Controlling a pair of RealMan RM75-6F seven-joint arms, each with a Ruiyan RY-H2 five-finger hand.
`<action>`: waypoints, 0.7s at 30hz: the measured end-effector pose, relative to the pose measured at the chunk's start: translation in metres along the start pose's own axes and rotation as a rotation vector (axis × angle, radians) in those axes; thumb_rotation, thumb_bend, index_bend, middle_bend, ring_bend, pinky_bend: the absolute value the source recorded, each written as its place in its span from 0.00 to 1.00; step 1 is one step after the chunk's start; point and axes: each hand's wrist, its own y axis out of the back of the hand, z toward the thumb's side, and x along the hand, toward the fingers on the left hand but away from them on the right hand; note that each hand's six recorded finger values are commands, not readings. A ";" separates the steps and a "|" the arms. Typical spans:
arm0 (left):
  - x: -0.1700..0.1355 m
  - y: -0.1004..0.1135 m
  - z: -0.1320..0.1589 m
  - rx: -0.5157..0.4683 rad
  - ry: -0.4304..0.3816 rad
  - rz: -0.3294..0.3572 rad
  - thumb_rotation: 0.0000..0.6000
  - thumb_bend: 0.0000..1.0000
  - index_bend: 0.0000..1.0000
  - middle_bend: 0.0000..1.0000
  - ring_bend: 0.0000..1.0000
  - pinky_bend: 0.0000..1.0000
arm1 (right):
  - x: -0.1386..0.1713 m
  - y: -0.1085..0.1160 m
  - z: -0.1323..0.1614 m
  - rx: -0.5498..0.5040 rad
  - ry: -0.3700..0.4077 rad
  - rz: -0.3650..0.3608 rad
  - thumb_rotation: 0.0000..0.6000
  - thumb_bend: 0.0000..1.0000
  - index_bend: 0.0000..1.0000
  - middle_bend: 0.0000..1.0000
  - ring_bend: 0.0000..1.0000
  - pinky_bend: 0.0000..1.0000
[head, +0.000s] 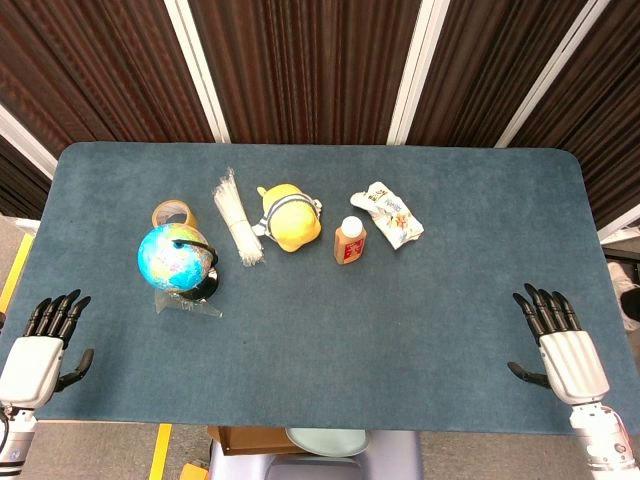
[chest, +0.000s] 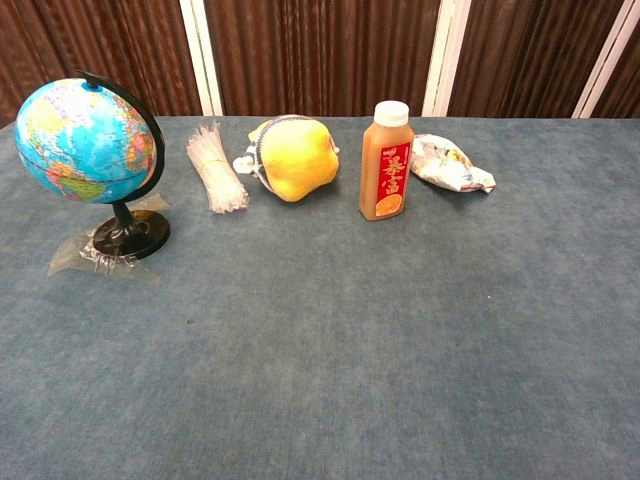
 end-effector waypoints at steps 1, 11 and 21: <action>0.000 0.000 0.000 0.000 -0.001 0.003 1.00 0.43 0.00 0.00 0.00 0.02 | 0.000 0.000 0.000 0.000 -0.002 0.004 1.00 0.18 0.00 0.00 0.00 0.00; 0.017 -0.005 0.019 -0.285 -0.059 0.059 1.00 0.41 0.00 0.00 0.00 0.01 | 0.004 0.009 -0.005 -0.022 -0.016 -0.012 1.00 0.18 0.00 0.00 0.00 0.00; 0.090 -0.005 0.063 -0.704 -0.120 0.106 1.00 0.39 0.00 0.00 0.00 0.00 | 0.005 0.011 -0.001 -0.030 0.006 -0.024 1.00 0.18 0.00 0.00 0.00 0.00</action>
